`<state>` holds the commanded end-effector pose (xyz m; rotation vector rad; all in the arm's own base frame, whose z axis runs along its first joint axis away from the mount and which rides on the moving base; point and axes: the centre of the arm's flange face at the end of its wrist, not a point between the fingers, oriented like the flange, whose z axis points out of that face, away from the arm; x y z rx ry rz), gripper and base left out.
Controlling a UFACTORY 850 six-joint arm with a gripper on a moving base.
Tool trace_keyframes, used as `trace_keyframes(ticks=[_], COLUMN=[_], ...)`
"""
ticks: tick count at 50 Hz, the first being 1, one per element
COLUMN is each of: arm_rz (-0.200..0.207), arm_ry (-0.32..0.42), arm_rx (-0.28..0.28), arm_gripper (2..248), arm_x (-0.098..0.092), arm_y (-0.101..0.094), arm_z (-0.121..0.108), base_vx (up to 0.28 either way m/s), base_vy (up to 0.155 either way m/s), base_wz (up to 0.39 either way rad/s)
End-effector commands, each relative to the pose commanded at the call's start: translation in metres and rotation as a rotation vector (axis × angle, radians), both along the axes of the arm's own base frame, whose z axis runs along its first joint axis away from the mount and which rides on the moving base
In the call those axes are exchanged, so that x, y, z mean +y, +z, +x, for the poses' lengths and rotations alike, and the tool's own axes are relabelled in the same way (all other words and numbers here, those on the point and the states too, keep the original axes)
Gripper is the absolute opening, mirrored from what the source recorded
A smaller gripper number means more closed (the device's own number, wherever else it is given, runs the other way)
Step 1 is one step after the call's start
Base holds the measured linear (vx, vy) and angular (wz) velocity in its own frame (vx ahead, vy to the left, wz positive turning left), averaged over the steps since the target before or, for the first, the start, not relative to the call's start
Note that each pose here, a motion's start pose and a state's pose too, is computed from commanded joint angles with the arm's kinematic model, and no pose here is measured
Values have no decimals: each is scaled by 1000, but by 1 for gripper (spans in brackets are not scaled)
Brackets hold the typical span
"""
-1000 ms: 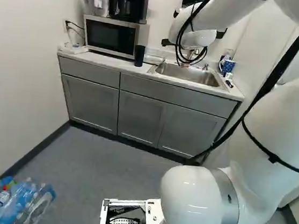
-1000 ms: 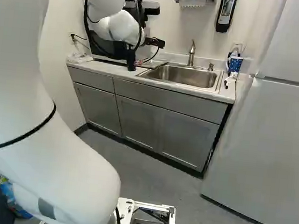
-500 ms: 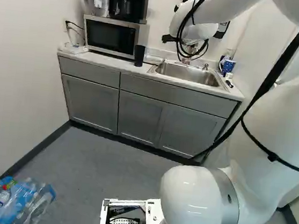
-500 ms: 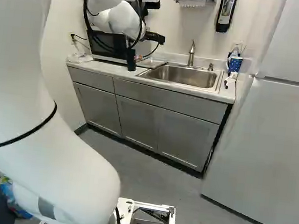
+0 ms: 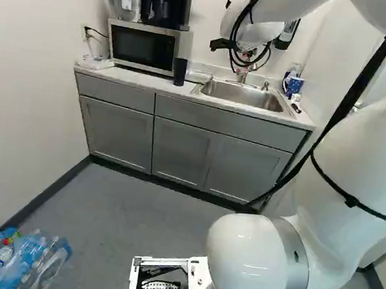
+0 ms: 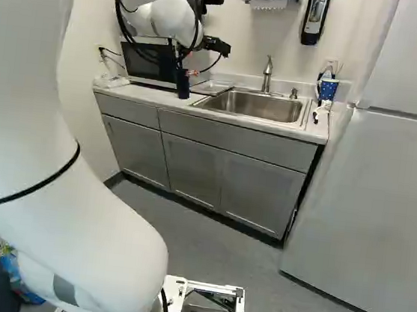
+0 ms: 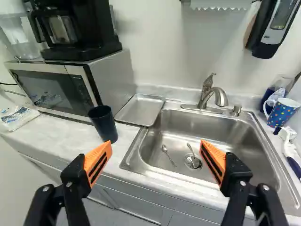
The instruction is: Rinse the cup and place it in the tray
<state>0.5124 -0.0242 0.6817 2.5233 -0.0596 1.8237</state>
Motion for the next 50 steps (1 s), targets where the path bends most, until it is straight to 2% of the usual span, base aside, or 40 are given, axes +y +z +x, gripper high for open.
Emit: trace_keyframes(ticks=[23, 50], arm_rz=[1, -2], arm_ry=[0, 0], arm_rx=[14, -43], arm_gripper=[247, 247], arm_x=[0, 0], arm_y=[20, 50], arm_z=[-5, -10], base_vx=[0, 0], base_vy=[0, 0], base_wz=[0, 0])
